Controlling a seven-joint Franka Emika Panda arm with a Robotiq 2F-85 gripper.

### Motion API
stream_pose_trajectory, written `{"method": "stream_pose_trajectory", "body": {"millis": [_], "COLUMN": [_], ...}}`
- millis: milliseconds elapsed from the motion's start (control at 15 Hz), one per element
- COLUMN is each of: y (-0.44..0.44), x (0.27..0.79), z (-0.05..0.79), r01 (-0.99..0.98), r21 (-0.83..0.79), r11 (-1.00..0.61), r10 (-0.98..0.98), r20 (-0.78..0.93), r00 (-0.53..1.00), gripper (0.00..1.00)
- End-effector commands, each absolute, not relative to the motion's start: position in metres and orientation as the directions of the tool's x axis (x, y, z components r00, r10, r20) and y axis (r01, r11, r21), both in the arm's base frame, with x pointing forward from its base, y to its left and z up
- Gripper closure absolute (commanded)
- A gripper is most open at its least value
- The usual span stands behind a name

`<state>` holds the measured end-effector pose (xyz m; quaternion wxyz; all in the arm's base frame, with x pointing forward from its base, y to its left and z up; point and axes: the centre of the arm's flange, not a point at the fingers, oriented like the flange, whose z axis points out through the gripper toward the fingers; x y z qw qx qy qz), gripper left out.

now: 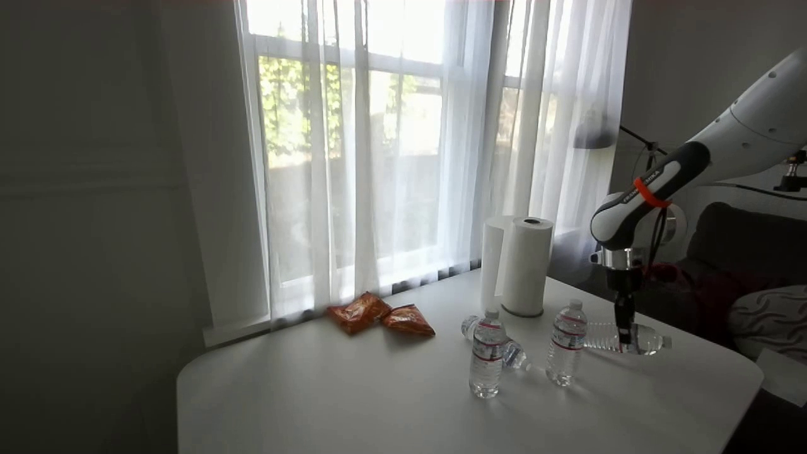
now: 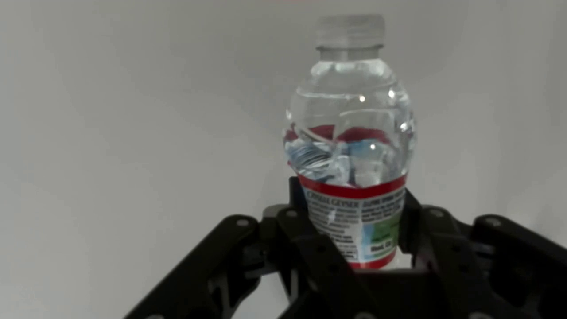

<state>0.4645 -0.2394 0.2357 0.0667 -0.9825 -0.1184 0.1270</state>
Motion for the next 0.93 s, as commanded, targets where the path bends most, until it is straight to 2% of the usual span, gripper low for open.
{"method": "stream_pose_trajectory", "body": {"millis": [0,333,600,667,867], "y": [-0.258,-0.275,-0.289,-0.274,-0.282], "x": [0.47,0.469,0.471,0.457,0.46], "z": [0.257,0.265,0.261,0.254,0.249], "r01": [0.11,-0.064,-0.238,-0.144,-0.196], "r21": [-0.242,-0.373,-0.417,-0.386,-0.393], "r11": [-0.964,-0.926,-0.877,-0.911,-0.898], "r10": [0.188,0.122,0.025,0.078,0.046], "r20": [-0.326,-0.455,-0.534,-0.504,-0.527], "r00": [0.926,0.882,0.845,0.86,0.849], "gripper": [0.79,0.79,0.79,0.54,0.54]}}
